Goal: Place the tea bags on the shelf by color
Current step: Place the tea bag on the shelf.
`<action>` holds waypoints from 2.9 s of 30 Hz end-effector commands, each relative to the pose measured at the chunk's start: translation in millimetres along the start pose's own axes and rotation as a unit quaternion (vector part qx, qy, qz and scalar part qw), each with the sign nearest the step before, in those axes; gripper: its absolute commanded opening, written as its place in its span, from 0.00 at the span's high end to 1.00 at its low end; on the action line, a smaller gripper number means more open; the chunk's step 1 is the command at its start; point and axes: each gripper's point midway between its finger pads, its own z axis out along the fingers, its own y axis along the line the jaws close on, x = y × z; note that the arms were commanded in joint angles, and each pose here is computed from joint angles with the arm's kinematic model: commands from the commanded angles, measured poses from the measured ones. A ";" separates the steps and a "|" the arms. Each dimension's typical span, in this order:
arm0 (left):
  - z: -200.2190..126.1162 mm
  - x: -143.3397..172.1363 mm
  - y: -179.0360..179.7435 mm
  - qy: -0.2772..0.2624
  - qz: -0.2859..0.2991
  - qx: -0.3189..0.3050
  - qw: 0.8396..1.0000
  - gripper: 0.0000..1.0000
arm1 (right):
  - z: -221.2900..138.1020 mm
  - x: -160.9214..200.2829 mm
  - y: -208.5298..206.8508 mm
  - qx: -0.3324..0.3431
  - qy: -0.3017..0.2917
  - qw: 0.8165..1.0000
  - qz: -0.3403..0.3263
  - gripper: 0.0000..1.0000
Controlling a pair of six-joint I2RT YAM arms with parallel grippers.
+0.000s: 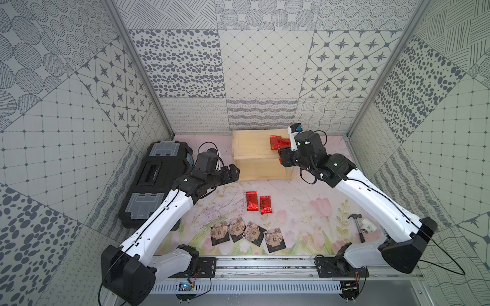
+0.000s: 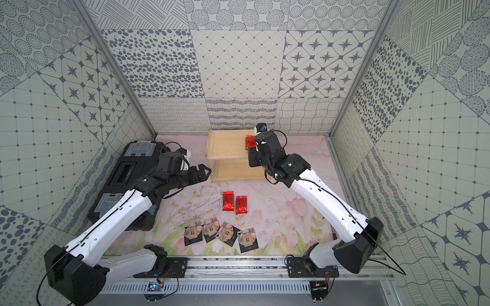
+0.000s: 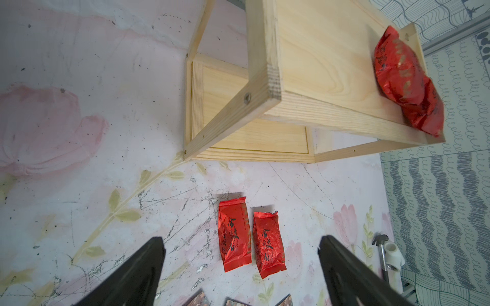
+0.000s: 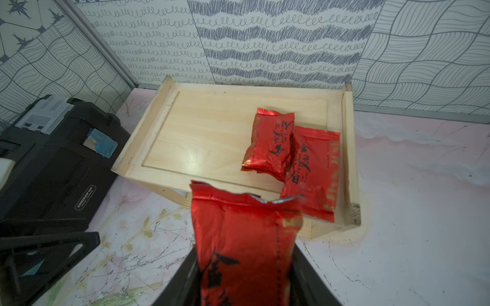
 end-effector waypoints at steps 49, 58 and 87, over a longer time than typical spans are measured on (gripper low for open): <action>6.8 -4.7 18.2 0.007 -0.016 0.010 1.000 0.03 | 141.7 -9.3 21.3 0.109 -0.002 0.994 -0.021 0.47; 2.6 -5.0 18.0 -0.001 -0.016 0.011 1.000 0.03 | 136.4 -10.8 20.8 0.106 -0.005 0.994 -0.019 0.43; 0.2 -3.3 15.3 -0.002 -0.017 0.021 1.000 0.03 | 129.0 -36.3 60.2 -0.005 -0.036 0.997 -0.064 0.45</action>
